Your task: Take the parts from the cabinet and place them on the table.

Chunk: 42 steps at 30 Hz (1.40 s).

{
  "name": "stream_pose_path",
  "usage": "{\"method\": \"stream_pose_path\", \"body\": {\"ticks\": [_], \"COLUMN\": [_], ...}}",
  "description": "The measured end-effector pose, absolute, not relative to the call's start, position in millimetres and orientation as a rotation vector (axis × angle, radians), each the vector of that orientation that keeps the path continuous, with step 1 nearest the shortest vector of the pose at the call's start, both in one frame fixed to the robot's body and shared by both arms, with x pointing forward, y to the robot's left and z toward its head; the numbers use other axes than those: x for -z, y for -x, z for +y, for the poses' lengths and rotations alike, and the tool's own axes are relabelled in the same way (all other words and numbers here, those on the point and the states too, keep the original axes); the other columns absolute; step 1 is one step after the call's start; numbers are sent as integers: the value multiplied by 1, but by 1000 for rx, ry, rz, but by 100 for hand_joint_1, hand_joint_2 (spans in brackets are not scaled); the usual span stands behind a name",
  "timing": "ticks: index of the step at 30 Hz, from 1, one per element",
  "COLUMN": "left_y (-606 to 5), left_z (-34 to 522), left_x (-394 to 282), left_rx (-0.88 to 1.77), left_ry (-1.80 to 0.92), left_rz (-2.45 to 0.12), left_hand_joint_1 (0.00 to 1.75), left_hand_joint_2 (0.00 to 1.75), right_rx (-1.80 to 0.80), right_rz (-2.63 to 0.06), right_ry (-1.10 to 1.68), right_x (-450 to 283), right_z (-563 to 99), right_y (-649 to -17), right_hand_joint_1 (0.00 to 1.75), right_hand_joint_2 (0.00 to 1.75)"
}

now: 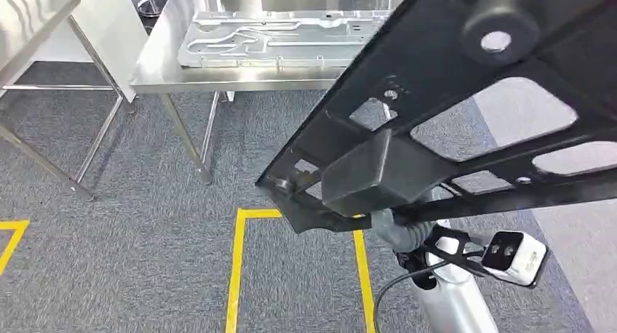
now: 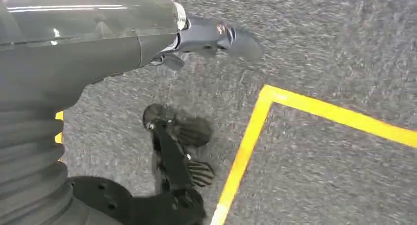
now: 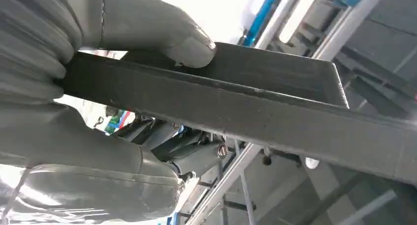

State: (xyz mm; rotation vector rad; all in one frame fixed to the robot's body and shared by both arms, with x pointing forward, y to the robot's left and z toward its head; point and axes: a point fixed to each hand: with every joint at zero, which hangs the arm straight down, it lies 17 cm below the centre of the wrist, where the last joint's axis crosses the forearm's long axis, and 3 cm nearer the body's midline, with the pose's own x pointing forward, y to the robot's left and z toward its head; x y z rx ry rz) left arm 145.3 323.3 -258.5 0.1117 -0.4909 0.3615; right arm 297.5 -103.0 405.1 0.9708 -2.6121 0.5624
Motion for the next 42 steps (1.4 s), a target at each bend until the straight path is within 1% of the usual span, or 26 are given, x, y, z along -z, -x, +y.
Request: {"method": "stream_pose_path", "body": {"ticks": [10,29,42], "left_y": [-136,-148,-141], "left_z": [326,325,328], "left_x": [261,258,260], "left_rx": [-356,-347,-353], "left_ry": [-118,-112,-120], "left_rz": [-477,-494,-482], "left_hand_joint_1": [0,0,0], "left_hand_joint_2": [175,175,175], "right_rx": [-558,-544,-534], "right_rz": [-2629,-2675,-2667], "right_ry": [-928,-898,-897], "right_x": [-404,-414,-411], "right_z": [-109,-118,-118], "right_y": [-294,-288,-288], "right_hand_joint_1": [175,175,175], "right_hand_joint_2": [175,175,175]}}
